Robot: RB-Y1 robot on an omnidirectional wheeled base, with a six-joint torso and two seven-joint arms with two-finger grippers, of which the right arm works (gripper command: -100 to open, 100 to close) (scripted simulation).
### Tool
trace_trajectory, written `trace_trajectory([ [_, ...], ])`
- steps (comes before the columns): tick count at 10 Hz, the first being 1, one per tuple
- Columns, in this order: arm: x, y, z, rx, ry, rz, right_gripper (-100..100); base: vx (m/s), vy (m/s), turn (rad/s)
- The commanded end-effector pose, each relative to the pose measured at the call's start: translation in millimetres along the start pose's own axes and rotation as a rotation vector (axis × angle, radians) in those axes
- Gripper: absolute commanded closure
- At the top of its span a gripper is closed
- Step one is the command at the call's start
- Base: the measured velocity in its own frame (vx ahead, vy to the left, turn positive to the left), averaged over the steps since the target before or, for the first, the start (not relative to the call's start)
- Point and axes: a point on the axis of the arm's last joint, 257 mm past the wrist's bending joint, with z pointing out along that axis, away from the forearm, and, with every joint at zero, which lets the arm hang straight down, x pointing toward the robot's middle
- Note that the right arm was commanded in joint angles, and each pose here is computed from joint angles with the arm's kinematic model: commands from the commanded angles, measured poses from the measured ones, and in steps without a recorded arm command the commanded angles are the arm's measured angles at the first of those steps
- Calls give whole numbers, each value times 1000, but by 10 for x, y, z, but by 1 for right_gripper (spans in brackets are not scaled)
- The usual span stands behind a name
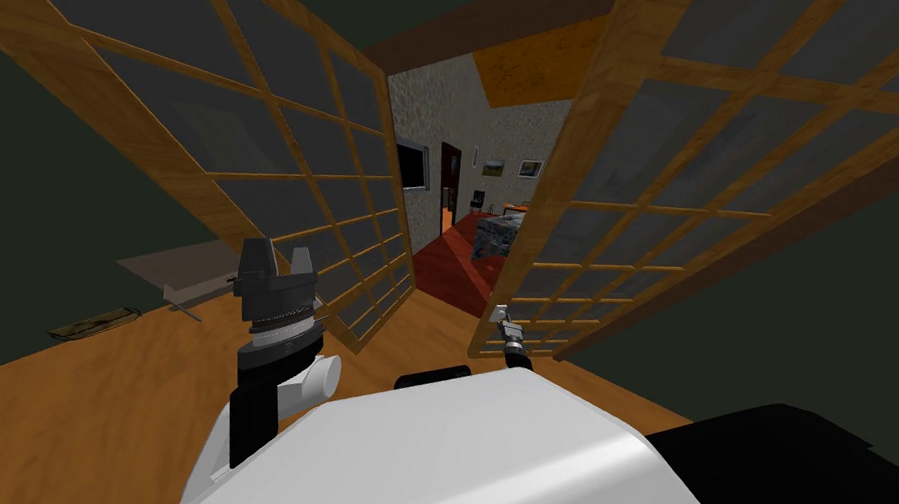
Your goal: Pull the door open
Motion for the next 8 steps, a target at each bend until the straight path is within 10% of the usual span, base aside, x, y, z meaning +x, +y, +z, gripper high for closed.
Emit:
trace_trajectory([
  [1, 2, -14, 0, 2, 1, 1, 100, -4, 13, -5],
  [4, 2, -14, 0, 2, 1, 1, 100, 0, 2, -5],
  [5, 14, -74, -25, 31, 7, 3, -100, -117, 15, 146],
  [8, 25, -166, -65, 70, 13, 7, -100, -177, -22, 92],
])
